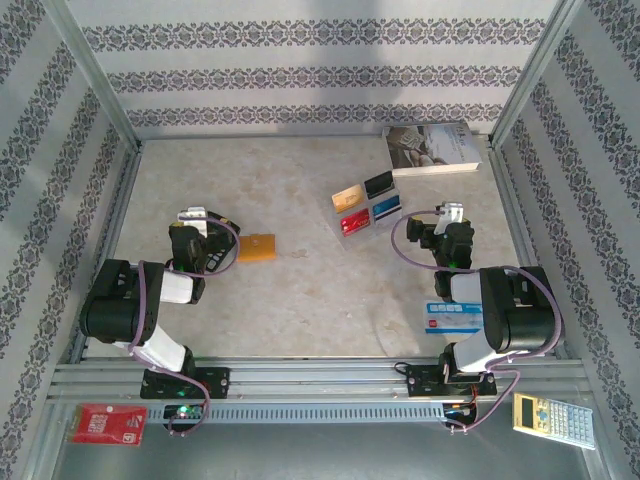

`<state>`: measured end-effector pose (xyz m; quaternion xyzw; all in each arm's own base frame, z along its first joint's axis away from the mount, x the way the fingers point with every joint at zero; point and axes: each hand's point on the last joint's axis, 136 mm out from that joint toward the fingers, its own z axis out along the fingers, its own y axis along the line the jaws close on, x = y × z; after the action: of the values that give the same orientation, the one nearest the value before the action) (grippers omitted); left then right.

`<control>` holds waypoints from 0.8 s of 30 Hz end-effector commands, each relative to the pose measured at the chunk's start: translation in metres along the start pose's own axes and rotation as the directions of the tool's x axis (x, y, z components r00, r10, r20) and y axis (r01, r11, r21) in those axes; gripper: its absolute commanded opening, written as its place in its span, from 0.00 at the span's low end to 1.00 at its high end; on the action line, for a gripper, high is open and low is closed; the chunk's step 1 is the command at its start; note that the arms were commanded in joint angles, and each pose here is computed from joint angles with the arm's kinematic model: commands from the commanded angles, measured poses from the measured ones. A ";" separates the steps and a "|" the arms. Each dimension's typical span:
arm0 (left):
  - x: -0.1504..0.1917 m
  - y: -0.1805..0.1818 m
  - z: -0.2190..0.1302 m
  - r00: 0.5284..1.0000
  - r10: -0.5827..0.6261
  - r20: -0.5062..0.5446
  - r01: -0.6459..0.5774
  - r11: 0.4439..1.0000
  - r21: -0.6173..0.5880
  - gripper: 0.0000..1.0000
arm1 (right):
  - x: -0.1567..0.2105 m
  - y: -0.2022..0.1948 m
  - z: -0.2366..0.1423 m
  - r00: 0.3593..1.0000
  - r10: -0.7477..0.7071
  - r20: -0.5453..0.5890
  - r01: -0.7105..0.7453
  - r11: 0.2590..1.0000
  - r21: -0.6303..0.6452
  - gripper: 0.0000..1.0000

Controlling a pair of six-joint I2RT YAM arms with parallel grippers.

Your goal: Take the credit cards out of the card holder

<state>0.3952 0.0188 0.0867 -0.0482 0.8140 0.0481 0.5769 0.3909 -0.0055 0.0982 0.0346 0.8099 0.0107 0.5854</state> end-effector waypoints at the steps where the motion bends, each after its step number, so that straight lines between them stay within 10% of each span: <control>1: -0.004 0.001 0.003 1.000 0.012 0.009 -0.012 1.000 0.003 1.00 | -0.011 0.002 0.003 0.999 -0.012 0.035 0.012 1.000 -0.011 0.98; 24: -0.003 -0.001 0.003 1.000 0.016 0.004 -0.016 1.000 0.017 1.00 | -0.011 0.005 0.005 0.999 -0.021 0.027 0.022 0.999 -0.023 0.98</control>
<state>0.3955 0.0168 0.0866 -0.0446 0.8143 0.0434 0.5770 0.3919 -0.0044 0.0996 0.0275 0.8092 0.0075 0.5869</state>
